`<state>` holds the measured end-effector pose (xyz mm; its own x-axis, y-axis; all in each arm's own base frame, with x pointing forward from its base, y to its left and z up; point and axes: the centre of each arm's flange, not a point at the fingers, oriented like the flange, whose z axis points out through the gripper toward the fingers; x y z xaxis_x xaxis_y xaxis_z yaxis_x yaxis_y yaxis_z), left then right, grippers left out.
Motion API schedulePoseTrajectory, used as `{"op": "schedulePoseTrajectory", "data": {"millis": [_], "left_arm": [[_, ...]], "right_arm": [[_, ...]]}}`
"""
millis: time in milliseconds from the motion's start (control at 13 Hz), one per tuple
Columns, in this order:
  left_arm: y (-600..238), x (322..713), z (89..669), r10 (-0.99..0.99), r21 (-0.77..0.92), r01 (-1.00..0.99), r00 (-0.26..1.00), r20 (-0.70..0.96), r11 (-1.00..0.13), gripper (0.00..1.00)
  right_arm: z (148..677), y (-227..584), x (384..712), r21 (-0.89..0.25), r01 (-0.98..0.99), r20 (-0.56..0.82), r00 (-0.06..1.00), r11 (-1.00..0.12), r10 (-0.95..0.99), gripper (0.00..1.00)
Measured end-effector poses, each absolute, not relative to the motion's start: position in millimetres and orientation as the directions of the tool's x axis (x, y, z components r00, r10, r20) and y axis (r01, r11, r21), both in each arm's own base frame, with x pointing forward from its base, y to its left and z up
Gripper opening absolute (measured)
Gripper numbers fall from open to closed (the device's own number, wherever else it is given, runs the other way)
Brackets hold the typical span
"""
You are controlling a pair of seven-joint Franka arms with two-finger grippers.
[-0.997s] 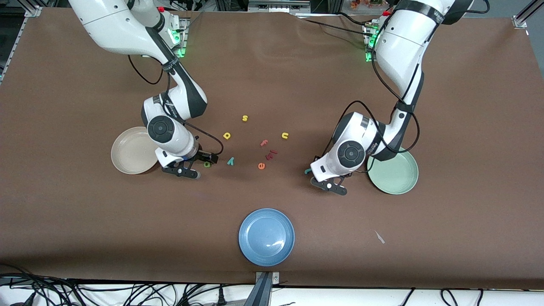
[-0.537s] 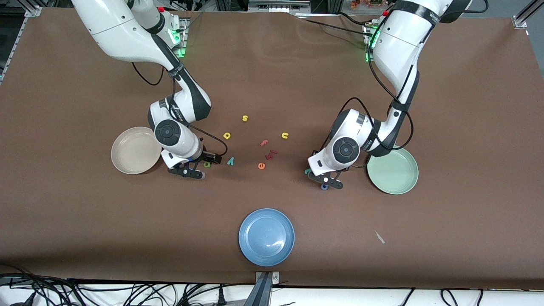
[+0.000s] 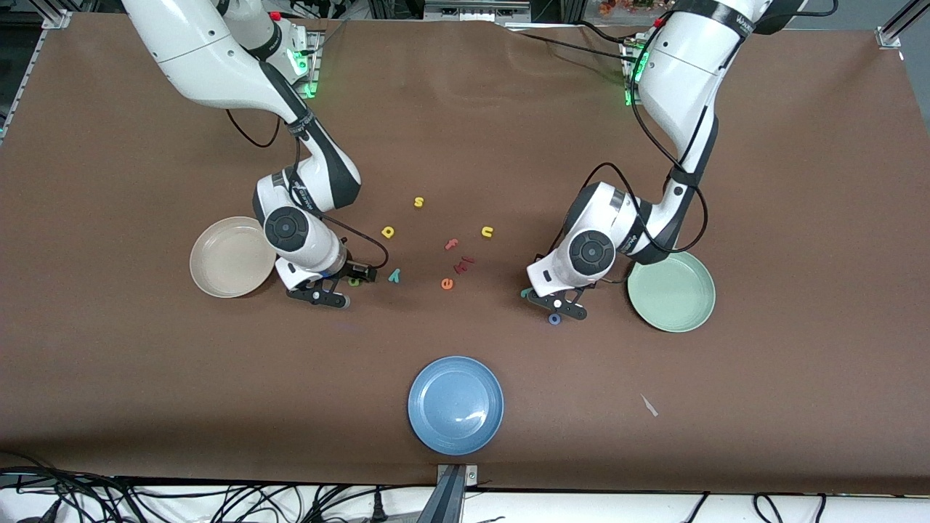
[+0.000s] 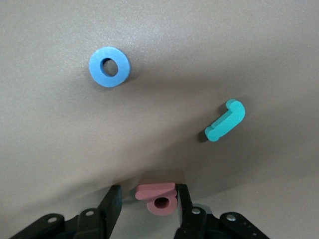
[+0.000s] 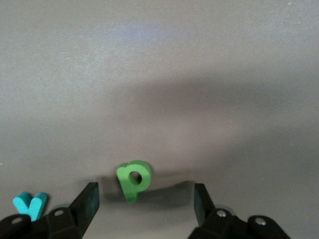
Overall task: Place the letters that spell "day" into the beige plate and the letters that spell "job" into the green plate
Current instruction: 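Place the green p on the white plate while the left gripper places pink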
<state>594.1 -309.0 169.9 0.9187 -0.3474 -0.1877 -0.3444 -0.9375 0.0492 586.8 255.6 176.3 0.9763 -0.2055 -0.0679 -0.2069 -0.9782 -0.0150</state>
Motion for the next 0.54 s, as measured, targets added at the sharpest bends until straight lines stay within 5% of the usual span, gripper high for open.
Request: {"op": "schedulePoseTrajectory", "data": {"millis": [153, 384, 537], "left_arm": [[-307.9, 595.5, 173.0, -0.346, 0.049, -0.343, 0.92, -0.183, -0.938, 0.33], [-303.6, 601.8, 186.1, -0.343, 0.049, -0.339, 0.926, -0.16, -0.939, 0.33], [-286.0, 614.6, 209.5, -0.342, 0.054, -0.338, 0.93, -0.133, -0.94, 0.33]], "right_arm": [[175.1, 255.4, 590.6, -0.018, -0.21, -0.064, 0.976, -0.978, -0.209, 0.81], [172.3, 256.3, 593.2, -0.02, -0.211, -0.063, 0.976, -0.977, -0.209, 0.75], [174.3, 256.6, 595.0, -0.022, -0.213, -0.059, 0.976, -0.977, -0.211, 0.6]]}}
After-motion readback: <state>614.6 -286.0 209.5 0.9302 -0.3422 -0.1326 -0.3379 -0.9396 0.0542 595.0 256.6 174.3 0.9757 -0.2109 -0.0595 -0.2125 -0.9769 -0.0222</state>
